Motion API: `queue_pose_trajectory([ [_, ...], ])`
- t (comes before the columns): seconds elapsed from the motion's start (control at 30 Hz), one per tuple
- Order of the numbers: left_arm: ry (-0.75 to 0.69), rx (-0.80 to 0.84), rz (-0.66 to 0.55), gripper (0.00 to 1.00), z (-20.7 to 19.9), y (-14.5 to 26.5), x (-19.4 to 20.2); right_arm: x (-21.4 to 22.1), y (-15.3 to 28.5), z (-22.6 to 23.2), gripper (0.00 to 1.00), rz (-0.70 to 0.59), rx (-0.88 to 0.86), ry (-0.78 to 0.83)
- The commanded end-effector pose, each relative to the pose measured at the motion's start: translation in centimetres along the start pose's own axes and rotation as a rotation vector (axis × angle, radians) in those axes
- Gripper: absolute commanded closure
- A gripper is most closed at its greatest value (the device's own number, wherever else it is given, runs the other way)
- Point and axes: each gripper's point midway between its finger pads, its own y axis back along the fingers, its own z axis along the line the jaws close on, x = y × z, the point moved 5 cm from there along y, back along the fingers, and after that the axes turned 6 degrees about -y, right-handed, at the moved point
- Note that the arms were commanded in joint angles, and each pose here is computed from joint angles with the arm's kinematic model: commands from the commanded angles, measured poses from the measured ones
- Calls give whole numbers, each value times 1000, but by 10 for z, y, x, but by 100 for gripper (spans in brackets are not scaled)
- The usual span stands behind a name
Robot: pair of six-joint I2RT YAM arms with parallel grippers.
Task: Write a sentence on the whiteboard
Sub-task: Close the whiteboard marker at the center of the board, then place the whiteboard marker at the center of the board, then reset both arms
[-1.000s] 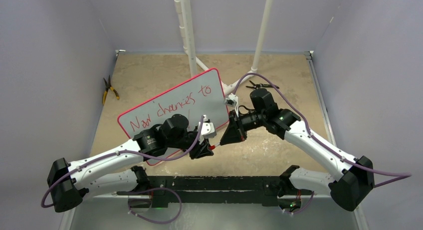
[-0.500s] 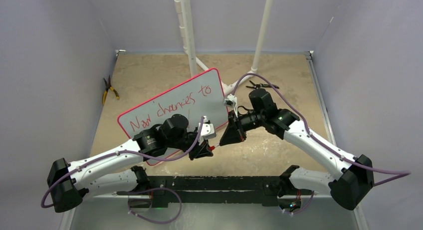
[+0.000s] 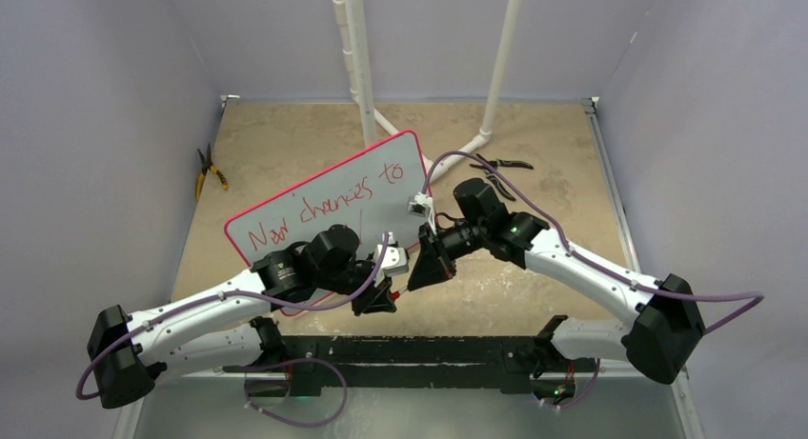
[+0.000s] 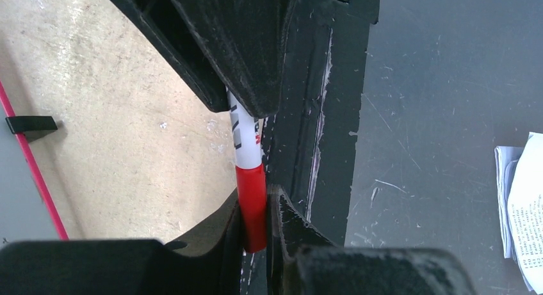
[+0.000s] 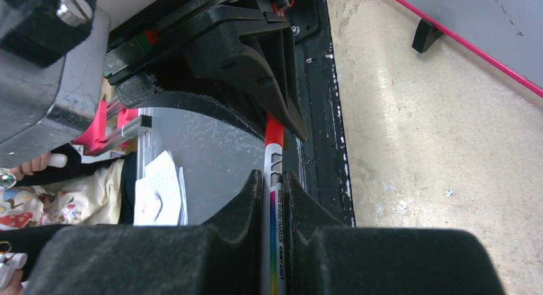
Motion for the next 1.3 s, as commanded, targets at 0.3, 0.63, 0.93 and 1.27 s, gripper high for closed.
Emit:
queue_pose_trajectory([
  [0.3,-156,-181,-328,85,26,17,-83,6,-14,-11,100,15,77,-130],
  [0.63,-34,-418,-310,35,52,37,-80,10,29,-109,100,-206,409,-348],
  [0.93,85,-651,-392,30,86,76,-107,15,48,-159,67,-313,640,-452],
  [1.27,127,-847,-516,26,120,138,-161,-31,128,-164,1,-638,876,-433],
])
